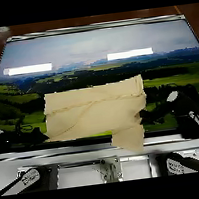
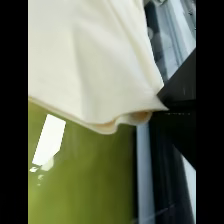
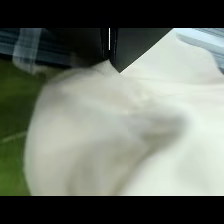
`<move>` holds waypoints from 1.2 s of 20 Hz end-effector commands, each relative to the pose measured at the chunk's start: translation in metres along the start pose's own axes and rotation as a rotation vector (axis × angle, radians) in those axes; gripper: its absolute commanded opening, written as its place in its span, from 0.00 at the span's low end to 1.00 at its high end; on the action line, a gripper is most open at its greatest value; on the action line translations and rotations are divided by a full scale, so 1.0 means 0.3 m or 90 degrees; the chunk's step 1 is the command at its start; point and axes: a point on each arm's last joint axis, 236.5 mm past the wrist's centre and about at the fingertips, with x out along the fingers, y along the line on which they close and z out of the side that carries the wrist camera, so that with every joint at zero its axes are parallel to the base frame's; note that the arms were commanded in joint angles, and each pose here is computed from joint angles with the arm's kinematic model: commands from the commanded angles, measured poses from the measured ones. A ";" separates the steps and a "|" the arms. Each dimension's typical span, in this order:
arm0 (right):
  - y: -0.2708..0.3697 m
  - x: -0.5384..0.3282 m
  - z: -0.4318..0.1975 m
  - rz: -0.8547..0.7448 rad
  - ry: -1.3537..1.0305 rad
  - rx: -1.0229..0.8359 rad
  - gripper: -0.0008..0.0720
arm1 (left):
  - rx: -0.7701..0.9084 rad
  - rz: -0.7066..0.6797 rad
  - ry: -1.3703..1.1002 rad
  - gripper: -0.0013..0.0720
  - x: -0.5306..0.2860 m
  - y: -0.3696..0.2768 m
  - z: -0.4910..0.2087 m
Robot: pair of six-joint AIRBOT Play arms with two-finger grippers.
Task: Fold the shirts.
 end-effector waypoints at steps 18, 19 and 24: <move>0.228 -0.310 0.879 0.098 -0.329 0.021 0.13 | 0.098 -0.039 -0.133 0.07 -0.006 -0.406 0.679; 0.214 -0.281 0.884 0.096 -0.320 0.028 0.15 | 0.096 -0.038 -0.123 0.10 0.020 -0.404 0.681; 0.149 -0.308 0.866 0.040 -0.317 -0.074 0.87 | 0.049 -0.050 -0.120 0.73 -0.047 -0.375 0.723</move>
